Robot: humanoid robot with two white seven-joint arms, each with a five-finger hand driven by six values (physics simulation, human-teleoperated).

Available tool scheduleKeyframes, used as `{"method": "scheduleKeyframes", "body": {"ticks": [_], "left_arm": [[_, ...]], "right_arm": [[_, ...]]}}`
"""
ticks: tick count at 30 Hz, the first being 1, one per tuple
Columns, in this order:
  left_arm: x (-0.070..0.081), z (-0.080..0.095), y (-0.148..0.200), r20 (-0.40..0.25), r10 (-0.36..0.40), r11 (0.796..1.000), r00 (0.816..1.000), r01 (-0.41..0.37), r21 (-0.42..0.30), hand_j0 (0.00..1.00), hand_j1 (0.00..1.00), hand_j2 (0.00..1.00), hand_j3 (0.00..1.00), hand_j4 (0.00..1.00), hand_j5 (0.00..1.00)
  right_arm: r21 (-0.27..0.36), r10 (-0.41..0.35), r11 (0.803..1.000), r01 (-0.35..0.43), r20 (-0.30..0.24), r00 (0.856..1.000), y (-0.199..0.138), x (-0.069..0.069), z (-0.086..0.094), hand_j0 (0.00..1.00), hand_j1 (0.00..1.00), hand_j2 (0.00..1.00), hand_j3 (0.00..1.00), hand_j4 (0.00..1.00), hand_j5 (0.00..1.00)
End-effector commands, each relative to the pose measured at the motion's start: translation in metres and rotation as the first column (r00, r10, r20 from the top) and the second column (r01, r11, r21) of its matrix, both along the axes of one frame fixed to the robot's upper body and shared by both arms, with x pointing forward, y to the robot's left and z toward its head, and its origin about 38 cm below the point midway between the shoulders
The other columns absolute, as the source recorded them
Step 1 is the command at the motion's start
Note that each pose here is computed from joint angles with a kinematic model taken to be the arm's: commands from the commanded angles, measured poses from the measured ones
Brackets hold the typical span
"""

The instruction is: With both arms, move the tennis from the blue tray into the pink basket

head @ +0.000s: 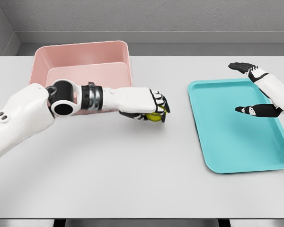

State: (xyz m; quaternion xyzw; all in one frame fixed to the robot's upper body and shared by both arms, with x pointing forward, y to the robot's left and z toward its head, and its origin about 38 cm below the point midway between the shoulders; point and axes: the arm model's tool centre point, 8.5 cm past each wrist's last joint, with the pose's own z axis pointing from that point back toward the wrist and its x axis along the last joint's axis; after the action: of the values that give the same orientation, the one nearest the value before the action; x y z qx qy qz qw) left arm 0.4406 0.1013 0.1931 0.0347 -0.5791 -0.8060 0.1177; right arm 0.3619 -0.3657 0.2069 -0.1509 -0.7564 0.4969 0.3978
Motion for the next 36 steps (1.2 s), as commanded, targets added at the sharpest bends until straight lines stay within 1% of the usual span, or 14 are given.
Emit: {"method": "scheduleKeyframes", "body": {"ticks": [1, 7, 8, 12, 17, 21, 24, 27, 29, 31, 34, 36], "left_arm": [[0.001, 0.003, 0.002, -0.001, 0.007, 1.000, 1.000, -0.007, -0.009, 0.56, 0.56, 0.56, 0.56, 0.56, 0.56], [0.008, 0.018, 0.003, 0.028, 0.009, 1.000, 1.000, -0.009, -0.013, 0.56, 0.56, 0.56, 0.56, 0.56, 0.56], [0.009, 0.019, 0.007, 0.026, 0.016, 1.000, 1.000, -0.016, -0.013, 0.56, 0.56, 0.56, 0.56, 0.56, 0.56], [0.017, 0.035, 0.019, 0.049, 0.044, 0.999, 0.998, -0.043, -0.025, 0.56, 0.56, 0.56, 0.56, 0.56, 0.56], [0.024, 0.050, 0.033, 0.079, 0.076, 0.997, 0.994, -0.074, -0.031, 0.56, 0.56, 0.56, 0.56, 0.56, 0.56], [0.033, 0.065, 0.054, 0.110, 0.125, 0.992, 0.986, -0.121, -0.042, 0.56, 0.56, 0.56, 0.56, 0.56, 0.56], [0.038, 0.075, 0.073, 0.118, 0.170, 0.985, 0.978, -0.165, -0.057, 0.56, 0.56, 0.56, 0.56, 0.56, 0.56], [0.041, 0.083, 0.088, 0.132, 0.204, 0.978, 0.970, -0.197, -0.063, 0.56, 0.56, 0.56, 0.56, 0.56, 0.56], [0.049, 0.080, 0.104, 0.109, 0.254, 0.967, 0.961, -0.247, -0.069, 0.56, 0.56, 0.56, 0.56, 0.56, 0.56], [0.054, 0.080, 0.120, 0.105, 0.292, 0.956, 0.951, -0.287, -0.064, 0.57, 0.57, 0.57, 0.57, 0.57, 0.57], [0.063, 0.076, 0.150, 0.093, 0.371, 0.929, 0.924, -0.367, -0.054, 0.60, 0.60, 0.60, 0.60, 0.60, 0.60], [0.070, 0.072, 0.171, 0.078, 0.428, 0.904, 0.900, -0.426, -0.048, 0.67, 0.67, 0.67, 0.67, 0.67, 0.67]], "right_arm": [[0.007, 0.000, 1.000, 0.000, 0.000, 1.000, 0.000, 0.000, 0.001, 1.00, 1.00, 1.00, 1.00, 1.00, 1.00], [0.007, 0.000, 1.000, 0.000, 0.000, 1.000, 0.000, 0.000, 0.001, 1.00, 1.00, 1.00, 1.00, 1.00, 1.00], [0.007, 0.000, 1.000, 0.000, 0.000, 1.000, 0.000, 0.000, 0.001, 1.00, 1.00, 1.00, 1.00, 1.00, 1.00], [0.007, 0.000, 1.000, 0.000, 0.000, 1.000, 0.000, 0.000, 0.001, 1.00, 1.00, 1.00, 1.00, 1.00, 1.00], [0.007, 0.000, 1.000, 0.000, 0.000, 1.000, 0.000, 0.000, 0.001, 1.00, 1.00, 1.00, 1.00, 1.00, 1.00], [0.007, 0.000, 1.000, 0.000, 0.000, 1.000, 0.000, 0.000, 0.001, 1.00, 1.00, 1.00, 1.00, 1.00, 1.00], [0.007, 0.000, 1.000, 0.000, 0.000, 1.000, 0.000, 0.000, 0.001, 1.00, 1.00, 1.00, 1.00, 1.00, 1.00], [0.007, 0.000, 1.000, 0.000, 0.000, 1.000, 0.000, 0.000, 0.001, 1.00, 1.00, 1.00, 1.00, 1.00, 1.00], [0.007, 0.000, 1.000, 0.000, 0.000, 1.000, 0.000, 0.000, 0.001, 1.00, 1.00, 1.00, 1.00, 1.00, 1.00], [0.007, 0.000, 1.000, 0.000, 0.000, 1.000, 0.000, 0.000, 0.001, 1.00, 1.00, 1.00, 1.00, 1.00, 1.00], [0.007, 0.000, 1.000, 0.000, 0.000, 1.000, 0.000, 0.000, 0.001, 1.00, 1.00, 1.00, 1.00, 1.00, 1.00], [0.007, 0.000, 1.000, 0.000, 0.000, 1.000, 0.000, 0.000, 0.001, 1.00, 1.00, 1.00, 1.00, 1.00, 1.00]]}}
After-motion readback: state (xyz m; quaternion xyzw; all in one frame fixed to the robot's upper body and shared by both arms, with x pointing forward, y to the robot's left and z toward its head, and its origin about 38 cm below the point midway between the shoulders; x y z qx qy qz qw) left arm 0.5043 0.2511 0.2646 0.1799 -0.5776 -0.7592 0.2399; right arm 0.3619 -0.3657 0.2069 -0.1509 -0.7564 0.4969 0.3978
